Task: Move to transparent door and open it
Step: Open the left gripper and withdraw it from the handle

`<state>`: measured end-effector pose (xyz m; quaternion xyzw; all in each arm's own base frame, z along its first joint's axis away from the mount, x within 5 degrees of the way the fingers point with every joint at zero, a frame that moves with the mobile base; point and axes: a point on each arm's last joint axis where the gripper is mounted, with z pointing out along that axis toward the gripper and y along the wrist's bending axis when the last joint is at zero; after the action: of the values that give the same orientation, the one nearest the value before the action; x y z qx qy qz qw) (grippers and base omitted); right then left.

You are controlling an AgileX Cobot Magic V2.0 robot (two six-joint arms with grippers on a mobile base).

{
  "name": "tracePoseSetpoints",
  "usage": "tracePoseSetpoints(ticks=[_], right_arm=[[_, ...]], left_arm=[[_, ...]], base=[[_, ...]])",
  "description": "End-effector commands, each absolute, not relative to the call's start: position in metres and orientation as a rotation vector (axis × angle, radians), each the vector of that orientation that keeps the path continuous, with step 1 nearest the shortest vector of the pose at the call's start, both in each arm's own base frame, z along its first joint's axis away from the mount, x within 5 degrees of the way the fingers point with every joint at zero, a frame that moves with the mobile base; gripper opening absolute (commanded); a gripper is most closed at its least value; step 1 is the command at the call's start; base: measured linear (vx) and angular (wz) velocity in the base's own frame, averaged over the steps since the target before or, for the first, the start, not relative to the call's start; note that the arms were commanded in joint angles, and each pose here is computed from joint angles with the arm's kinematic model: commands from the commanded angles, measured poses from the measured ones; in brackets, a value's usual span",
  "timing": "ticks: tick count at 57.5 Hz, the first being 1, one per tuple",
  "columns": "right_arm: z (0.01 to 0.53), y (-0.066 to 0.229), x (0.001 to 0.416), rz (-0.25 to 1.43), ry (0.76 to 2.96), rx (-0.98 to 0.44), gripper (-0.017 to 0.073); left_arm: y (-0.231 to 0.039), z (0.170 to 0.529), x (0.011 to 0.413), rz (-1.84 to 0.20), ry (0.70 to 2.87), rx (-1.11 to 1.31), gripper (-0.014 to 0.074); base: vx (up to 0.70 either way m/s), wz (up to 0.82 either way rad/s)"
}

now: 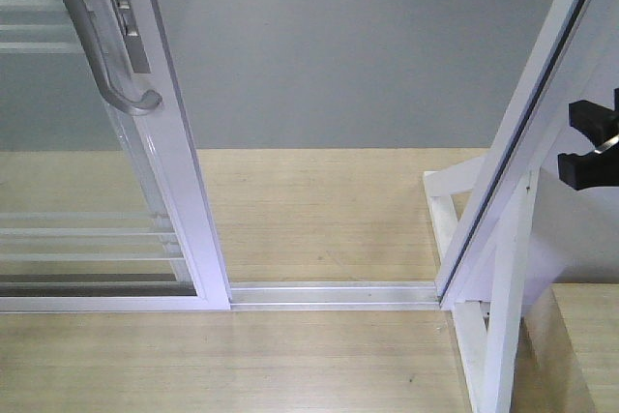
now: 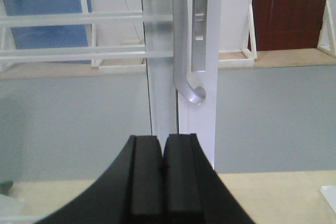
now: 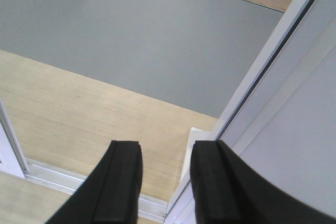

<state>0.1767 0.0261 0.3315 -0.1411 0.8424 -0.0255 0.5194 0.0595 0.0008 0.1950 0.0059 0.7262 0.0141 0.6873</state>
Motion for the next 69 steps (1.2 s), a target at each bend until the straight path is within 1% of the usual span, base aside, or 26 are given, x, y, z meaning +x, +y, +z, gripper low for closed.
tracePoseSetpoints(ticks=[1,38,40,44,51,56,63,69], right_arm=[[0.349,0.026,0.177,-0.063,1.905,-0.325,0.0322],[0.348,0.026,0.178,-0.080,1.901,-0.337,0.0317],[0.348,0.024,0.177,-0.104,1.896,-0.352,0.0303],[0.344,0.022,0.168,-0.104,1.880,-0.338,0.0253],[0.319,0.007,0.141,-0.060,1.810,-0.165,0.0102],[0.302,0.000,0.118,-0.085,1.742,-0.098,-0.0012],[0.281,-0.005,0.089,-0.120,1.682,-0.036,-0.0013],[0.254,-0.007,0.070,-0.091,1.637,0.070,-0.0012]], left_arm=[[0.000,0.198,0.056,0.029,1.502,0.015,-0.0006],[0.000,0.197,0.056,0.019,1.520,0.020,-0.0006],[0.000,0.197,0.056,0.019,1.520,0.020,-0.0006],[0.000,0.197,0.056,0.019,1.520,0.020,-0.0006],[0.000,0.197,0.056,0.019,1.520,0.020,-0.0006],[0.000,0.197,0.056,0.019,1.520,0.020,-0.0006],[0.000,0.197,0.056,0.020,1.520,0.019,-0.0006],[0.000,0.197,0.056,0.020,1.520,0.019,-0.0006]], base=[[0.00,0.00],[0.00,0.00],[0.00,0.00],[0.00,0.00],[0.00,0.00],[0.00,0.00],[0.00,0.00],[0.00,0.00]])
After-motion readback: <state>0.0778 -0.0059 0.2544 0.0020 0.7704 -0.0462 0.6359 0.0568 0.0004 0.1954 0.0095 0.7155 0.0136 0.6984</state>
